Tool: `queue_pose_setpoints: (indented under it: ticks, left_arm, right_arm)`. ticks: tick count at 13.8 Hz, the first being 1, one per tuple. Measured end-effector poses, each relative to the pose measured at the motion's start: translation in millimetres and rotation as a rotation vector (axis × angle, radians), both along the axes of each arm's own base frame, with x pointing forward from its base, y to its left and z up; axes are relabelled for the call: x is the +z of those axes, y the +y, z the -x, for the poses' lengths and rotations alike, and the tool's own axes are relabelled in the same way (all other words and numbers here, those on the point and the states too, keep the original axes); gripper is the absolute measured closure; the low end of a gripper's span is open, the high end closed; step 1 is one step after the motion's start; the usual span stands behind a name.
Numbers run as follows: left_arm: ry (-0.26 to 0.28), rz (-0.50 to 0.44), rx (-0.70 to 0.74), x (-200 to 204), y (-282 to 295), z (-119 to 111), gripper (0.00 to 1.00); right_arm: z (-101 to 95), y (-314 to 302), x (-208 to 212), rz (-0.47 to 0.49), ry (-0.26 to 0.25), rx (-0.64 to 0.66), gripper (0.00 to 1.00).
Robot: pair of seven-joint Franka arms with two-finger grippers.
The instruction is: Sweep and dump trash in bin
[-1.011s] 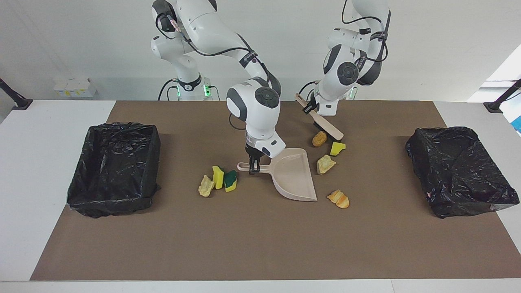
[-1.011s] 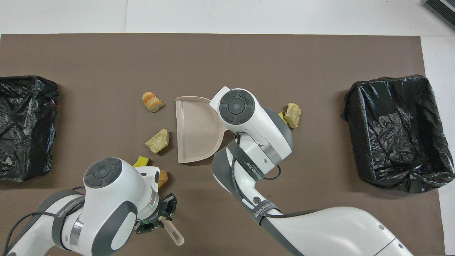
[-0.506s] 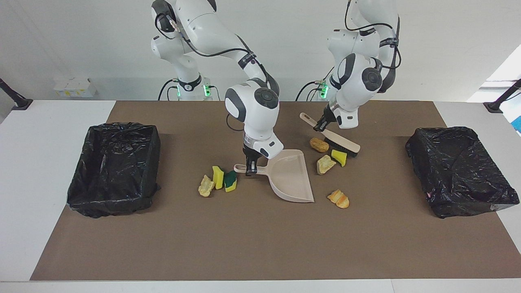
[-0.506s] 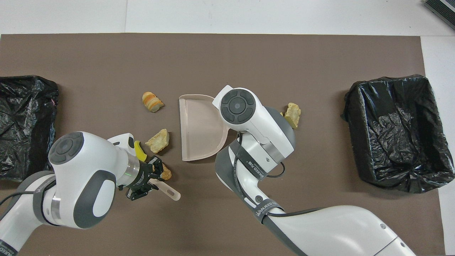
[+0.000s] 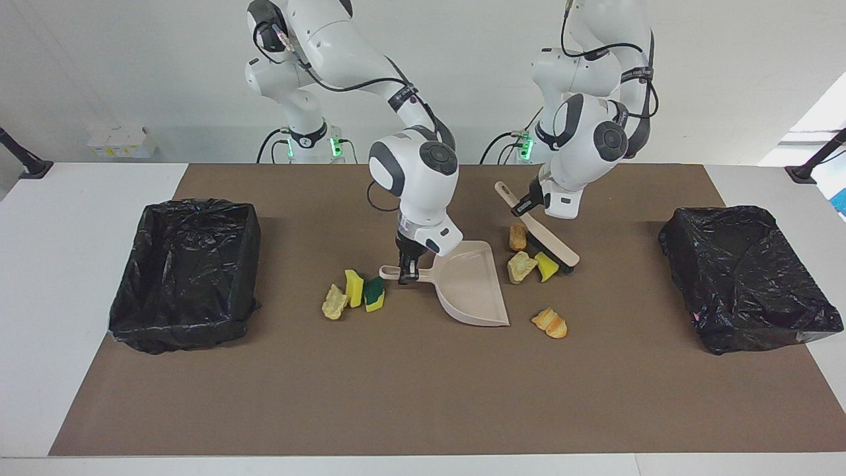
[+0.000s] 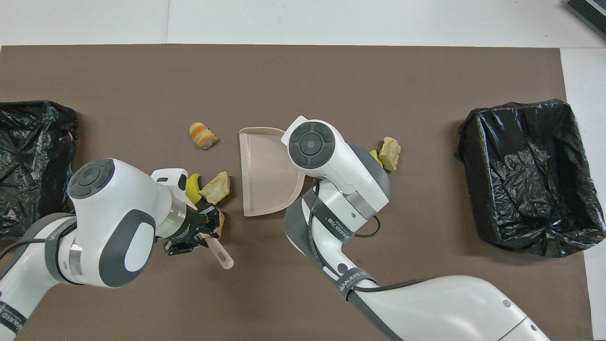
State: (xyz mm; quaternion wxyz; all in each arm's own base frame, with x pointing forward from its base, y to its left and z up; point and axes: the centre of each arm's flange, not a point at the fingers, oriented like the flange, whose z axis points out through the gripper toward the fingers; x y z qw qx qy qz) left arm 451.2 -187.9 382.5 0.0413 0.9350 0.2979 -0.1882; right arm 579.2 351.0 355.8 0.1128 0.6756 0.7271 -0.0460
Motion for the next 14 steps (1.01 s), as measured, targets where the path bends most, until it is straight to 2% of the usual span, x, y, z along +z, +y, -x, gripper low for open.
queue_pose_setpoints:
  ticks: [2, 4, 6, 8, 10, 12, 14]
  left_arm:
    - [0.009, -0.008, -0.021, 26.3, 9.9, -10.9, 0.74]
    - [0.035, -0.007, -0.035, 44.0, 14.1, -8.7, 0.74]
    - [0.069, -0.014, -0.060, 41.1, 10.9, 10.9, 0.74]
    - [0.112, -0.029, -0.094, 24.0, 5.0, 41.6, 0.74]
    - [0.142, -0.041, -0.121, 11.0, -2.0, 62.3, 0.74]
    - [0.129, -0.043, -0.108, 0.6, -11.3, 69.8, 0.74]
    - [0.103, -0.025, -0.074, -10.2, -16.3, 66.6, 0.74]
  right_arm:
    - [5.5, 5.6, -0.2, 0.016, 0.004, 0.013, 0.68]
    - [8.0, 7.7, 0.1, 0.027, 0.002, 0.022, 0.68]
    - [8.5, 7.8, -0.4, 0.029, 0.002, 0.023, 0.68]
    - [8.7, 7.6, -0.9, 0.030, 0.003, 0.023, 0.68]
    - [8.9, 7.4, -1.2, 0.031, 0.003, 0.023, 0.68]
    - [9.0, 7.3, -1.4, 0.031, 0.004, 0.023, 0.68]
    - [9.0, 7.3, -1.5, 0.031, 0.004, 0.023, 0.68]
